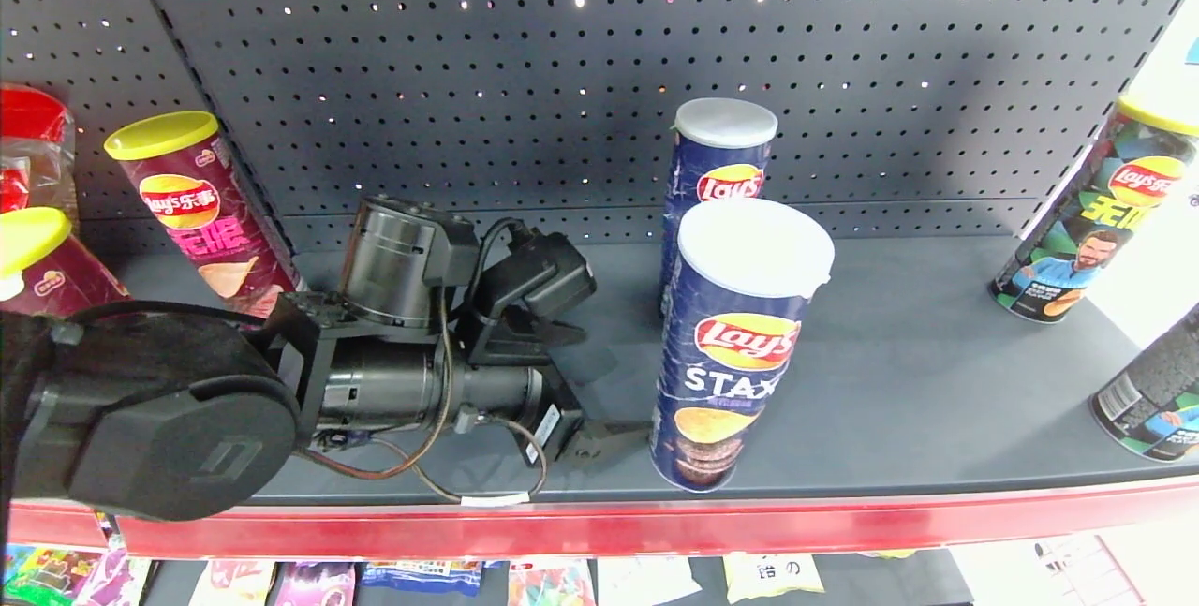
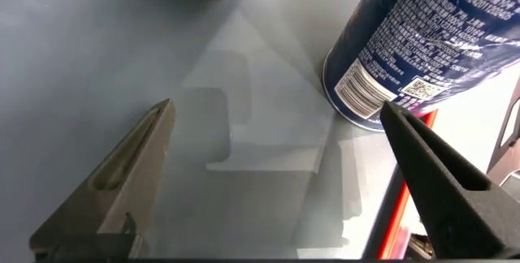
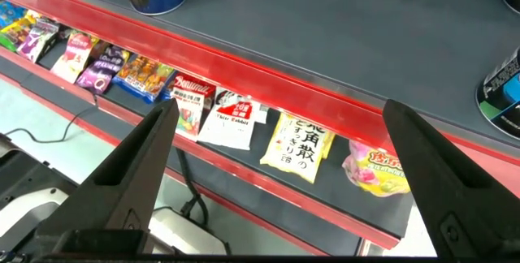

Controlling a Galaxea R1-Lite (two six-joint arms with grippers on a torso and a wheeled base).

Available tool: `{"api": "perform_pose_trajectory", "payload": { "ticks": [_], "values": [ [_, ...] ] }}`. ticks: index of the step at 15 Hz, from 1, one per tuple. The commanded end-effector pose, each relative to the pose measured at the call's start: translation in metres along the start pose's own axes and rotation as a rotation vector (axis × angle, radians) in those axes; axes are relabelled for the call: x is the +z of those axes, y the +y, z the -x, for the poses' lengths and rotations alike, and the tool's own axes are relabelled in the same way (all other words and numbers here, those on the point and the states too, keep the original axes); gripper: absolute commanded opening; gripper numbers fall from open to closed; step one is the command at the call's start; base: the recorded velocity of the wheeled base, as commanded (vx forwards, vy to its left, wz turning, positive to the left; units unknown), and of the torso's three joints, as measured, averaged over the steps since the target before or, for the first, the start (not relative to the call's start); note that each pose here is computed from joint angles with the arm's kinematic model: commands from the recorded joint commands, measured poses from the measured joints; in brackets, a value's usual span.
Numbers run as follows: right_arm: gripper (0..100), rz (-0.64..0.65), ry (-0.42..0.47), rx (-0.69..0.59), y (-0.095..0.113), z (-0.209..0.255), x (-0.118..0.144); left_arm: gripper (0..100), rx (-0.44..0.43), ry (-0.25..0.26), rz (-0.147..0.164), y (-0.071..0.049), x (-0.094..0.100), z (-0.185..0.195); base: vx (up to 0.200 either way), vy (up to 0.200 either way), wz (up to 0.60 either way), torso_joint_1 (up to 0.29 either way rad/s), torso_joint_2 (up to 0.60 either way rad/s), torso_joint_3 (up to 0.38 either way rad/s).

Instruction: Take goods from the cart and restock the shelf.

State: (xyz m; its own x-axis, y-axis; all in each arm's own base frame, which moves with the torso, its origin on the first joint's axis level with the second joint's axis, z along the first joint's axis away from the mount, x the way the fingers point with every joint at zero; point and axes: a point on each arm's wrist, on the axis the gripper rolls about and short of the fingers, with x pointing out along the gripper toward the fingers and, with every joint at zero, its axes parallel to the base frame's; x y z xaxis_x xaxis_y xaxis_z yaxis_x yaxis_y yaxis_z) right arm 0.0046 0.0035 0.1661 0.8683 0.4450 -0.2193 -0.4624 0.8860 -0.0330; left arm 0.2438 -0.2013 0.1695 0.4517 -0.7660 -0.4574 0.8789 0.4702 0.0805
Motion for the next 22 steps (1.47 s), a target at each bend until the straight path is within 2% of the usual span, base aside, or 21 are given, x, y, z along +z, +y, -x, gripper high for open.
{"api": "perform_pose_trajectory", "payload": {
  "ticks": [1, 10, 14, 15, 17, 18, 19, 20, 21, 22],
  "values": [
    [100, 0.000, -0.001, 0.000, 0.000, 0.000, 0.000, 100, -0.004, 0.003, -0.001, 0.000, 0.000, -0.003, 0.000, 0.000, 0.00, 0.000, 0.00, 0.000],
    [100, 0.000, 0.001, 0.000, 0.000, 0.000, 0.000, 100, 0.010, -0.008, -0.011, -0.005, 0.003, 0.004, 0.000, 0.000, 0.00, 0.000, 0.00, 0.000],
    [100, 0.000, 0.012, 0.004, 0.000, -0.002, 0.000, 100, 0.090, -0.101, -0.030, -0.018, 0.010, 0.071, 0.000, 0.000, 0.00, 0.000, 0.00, 0.000],
    [100, 0.001, 0.025, 0.003, 0.000, -0.003, -0.003, 100, 0.109, -0.139, -0.042, -0.029, 0.009, 0.103, 0.000, 0.000, 0.00, 0.000, 0.00, 0.000],
    [100, 0.003, 0.042, 0.002, 0.000, -0.005, -0.008, 100, 0.158, -0.155, -0.046, -0.051, -0.006, 0.153, 0.000, 0.000, 0.00, 0.000, 0.00, 0.000],
    [100, 0.004, 0.047, 0.001, 0.000, -0.005, -0.009, 100, 0.186, -0.155, -0.039, -0.059, -0.016, 0.172, 0.000, 0.000, 0.00, 0.000, 0.00, 0.000],
    [100, 0.004, 0.053, -0.020, 0.000, -0.005, -0.010, 100, 0.244, -0.159, 0.003, -0.075, -0.035, 0.202, 0.000, 0.000, 0.00, 0.000, 0.00, 0.000],
    [100, 0.003, 0.063, -0.038, -0.001, -0.006, -0.013, 100, 0.295, -0.160, 0.041, -0.085, -0.049, 0.223, 0.000, 0.000, 0.00, 0.000, 0.00, 0.000],
    [100, 0.002, 0.068, -0.047, -0.001, -0.007, -0.014, 100, 0.332, -0.161, 0.058, -0.091, -0.058, 0.236, 0.000, 0.000, 0.00, 0.000, 0.00, 0.000],
    [100, 0.001, 0.073, -0.070, -0.001, -0.006, -0.017, 100, 0.433, -0.151, 0.118, -0.104, -0.079, 0.261, 0.000, 0.000, 0.00, 0.000, 0.00, 0.000]
  ]
}}
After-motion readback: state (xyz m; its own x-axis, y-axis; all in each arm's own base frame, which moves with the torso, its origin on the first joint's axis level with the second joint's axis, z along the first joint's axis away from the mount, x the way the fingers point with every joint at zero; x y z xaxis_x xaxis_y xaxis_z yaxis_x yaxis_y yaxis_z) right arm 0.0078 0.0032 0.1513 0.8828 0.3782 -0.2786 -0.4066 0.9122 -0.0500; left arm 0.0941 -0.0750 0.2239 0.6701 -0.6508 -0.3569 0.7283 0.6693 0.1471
